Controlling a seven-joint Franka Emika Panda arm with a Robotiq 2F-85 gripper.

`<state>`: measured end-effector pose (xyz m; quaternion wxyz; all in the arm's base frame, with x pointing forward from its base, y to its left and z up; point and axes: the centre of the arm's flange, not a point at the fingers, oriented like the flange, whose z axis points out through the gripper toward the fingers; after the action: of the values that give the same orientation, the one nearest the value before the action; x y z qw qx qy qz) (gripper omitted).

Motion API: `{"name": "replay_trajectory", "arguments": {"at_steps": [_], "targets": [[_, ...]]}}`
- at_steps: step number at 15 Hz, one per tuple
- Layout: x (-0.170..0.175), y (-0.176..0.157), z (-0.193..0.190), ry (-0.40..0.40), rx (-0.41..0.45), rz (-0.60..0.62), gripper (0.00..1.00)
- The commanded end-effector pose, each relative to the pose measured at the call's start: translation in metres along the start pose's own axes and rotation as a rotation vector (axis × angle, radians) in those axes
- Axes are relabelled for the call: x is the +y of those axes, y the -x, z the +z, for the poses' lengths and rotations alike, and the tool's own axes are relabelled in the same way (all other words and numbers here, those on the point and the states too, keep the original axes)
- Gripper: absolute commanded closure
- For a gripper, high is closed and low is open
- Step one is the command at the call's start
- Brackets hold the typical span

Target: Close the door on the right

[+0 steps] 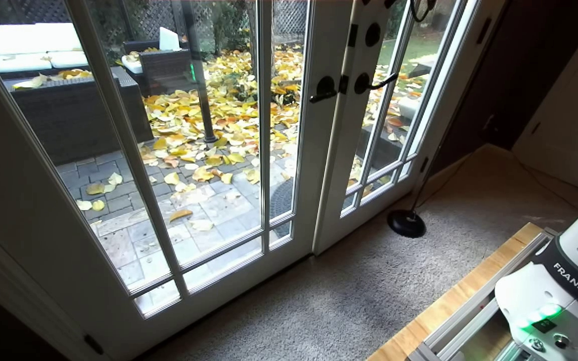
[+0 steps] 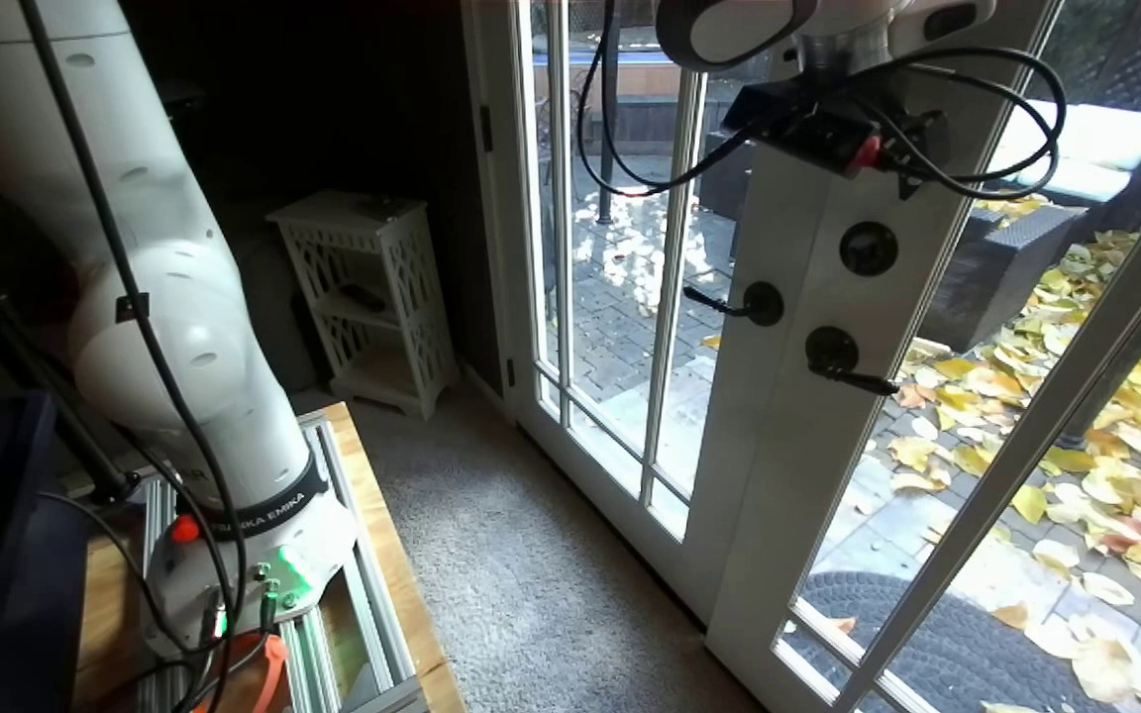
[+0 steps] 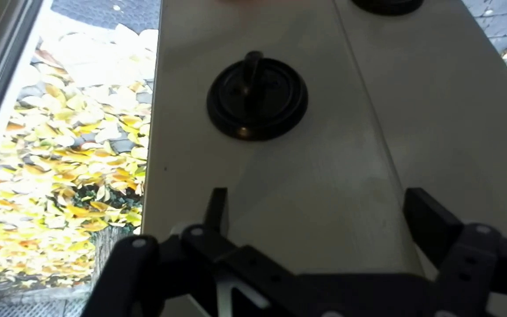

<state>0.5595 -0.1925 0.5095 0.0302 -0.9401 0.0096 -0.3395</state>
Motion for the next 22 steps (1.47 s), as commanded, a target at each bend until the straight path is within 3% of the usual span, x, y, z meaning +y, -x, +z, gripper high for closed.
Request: {"name": "replay_trajectory", "arguments": {"at_steps": [1,6,11,19,22], "targets": [[0.002,0.007,-0.007,0.037,-0.02,-0.025,0.0],[0.003,0.01,-0.006,0.065,-0.082,-0.06,0.0],[0.009,0.024,-0.007,0.071,-0.229,-0.075,0.0],[0.005,0.007,0.003,-0.004,-0.126,-0.06,0.0],[0.004,0.0,0.008,0.009,-0.08,-0.072,0.0]]}}
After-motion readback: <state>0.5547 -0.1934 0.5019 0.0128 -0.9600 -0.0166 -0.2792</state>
